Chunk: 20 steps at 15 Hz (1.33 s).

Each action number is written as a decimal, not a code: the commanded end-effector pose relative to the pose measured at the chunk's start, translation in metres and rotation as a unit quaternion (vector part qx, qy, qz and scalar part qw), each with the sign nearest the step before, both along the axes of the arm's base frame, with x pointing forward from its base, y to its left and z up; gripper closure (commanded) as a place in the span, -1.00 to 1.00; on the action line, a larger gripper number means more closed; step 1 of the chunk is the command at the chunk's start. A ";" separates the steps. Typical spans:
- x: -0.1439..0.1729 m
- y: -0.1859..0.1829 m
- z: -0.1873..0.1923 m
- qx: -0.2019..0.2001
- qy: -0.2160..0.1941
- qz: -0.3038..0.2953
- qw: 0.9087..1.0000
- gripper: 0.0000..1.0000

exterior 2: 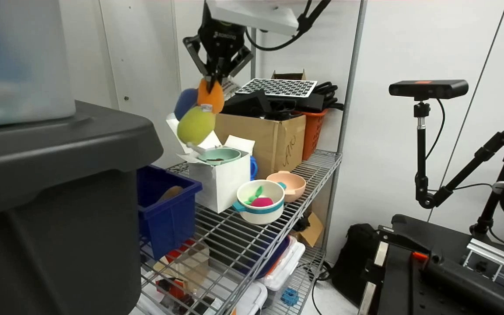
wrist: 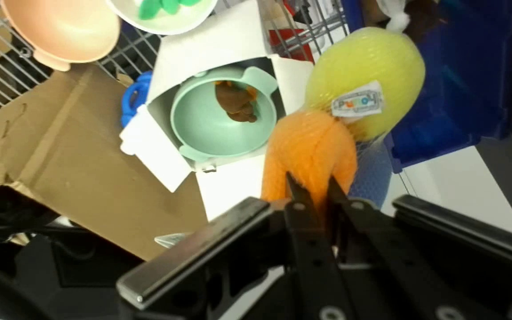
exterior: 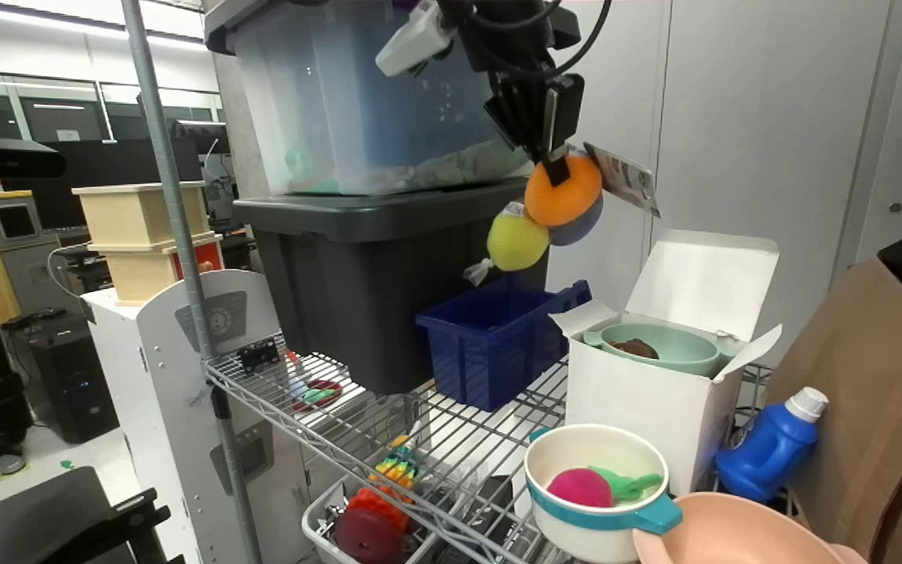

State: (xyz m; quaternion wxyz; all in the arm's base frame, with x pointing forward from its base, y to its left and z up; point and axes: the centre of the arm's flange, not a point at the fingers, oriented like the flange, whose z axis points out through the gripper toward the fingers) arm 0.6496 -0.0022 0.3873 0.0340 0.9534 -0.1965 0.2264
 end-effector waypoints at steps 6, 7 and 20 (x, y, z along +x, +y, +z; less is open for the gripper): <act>-0.088 -0.002 0.016 -0.043 0.081 0.053 0.994 0.94; -0.094 0.005 0.009 -0.046 0.090 0.060 0.993 0.94; -0.106 0.047 -0.064 -0.058 0.152 0.102 0.981 0.94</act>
